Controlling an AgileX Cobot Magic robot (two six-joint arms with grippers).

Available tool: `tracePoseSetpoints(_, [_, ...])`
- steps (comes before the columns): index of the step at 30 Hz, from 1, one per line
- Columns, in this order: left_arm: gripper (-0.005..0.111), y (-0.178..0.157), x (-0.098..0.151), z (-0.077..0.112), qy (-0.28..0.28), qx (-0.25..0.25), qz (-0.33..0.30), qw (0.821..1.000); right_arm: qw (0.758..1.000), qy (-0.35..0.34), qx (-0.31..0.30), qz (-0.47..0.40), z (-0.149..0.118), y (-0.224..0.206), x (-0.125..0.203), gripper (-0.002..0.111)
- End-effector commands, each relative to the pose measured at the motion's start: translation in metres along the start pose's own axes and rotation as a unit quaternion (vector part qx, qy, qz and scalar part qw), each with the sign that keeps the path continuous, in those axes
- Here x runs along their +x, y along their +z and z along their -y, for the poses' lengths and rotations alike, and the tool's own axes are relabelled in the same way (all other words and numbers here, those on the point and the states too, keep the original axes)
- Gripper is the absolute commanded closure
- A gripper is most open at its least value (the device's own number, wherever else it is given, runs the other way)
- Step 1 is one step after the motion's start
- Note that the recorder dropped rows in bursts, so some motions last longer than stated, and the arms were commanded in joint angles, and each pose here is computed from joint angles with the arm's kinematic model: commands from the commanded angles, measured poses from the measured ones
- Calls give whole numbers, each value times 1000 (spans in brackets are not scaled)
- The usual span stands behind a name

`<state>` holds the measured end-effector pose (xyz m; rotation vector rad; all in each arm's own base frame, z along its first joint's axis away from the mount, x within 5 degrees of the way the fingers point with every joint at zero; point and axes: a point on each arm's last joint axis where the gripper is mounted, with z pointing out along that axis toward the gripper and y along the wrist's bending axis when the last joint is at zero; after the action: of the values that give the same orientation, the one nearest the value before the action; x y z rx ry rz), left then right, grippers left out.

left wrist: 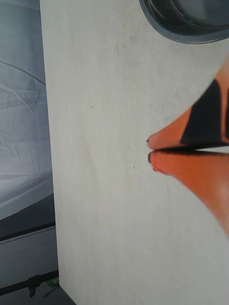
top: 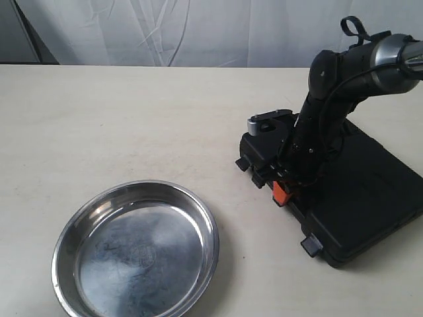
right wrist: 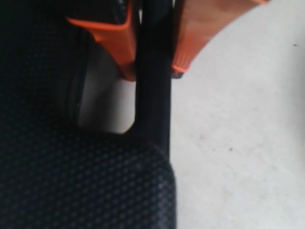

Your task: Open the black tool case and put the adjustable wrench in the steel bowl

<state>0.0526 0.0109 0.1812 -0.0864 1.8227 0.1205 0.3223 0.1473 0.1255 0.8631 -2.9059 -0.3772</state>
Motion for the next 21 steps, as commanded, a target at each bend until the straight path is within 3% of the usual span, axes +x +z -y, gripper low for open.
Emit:
tracePoseSetpoints(1, [107,0,-3,1,1,4,8,1000,1000,-28,-12,-3,-15,6,-3,108])
tracePoseSetpoints(9, [107,0,-3,1,1,4,8,1000,999,-36,-12,-5,-21,7,-3,71])
tracePoseSetpoints(13, [107,0,-3,1,1,4,8,1000,999,-36,-12,-7,-21,7,-3,78])
tracePoseSetpoints(19, [107,0,-3,1,1,4,8,1000,999,-37,-12,-4,-22,5,-3,109])
tracePoseSetpoints(21, [107,0,-3,1,1,4,8,1000,999,-36,-14,-6,-22,5,-2,109])
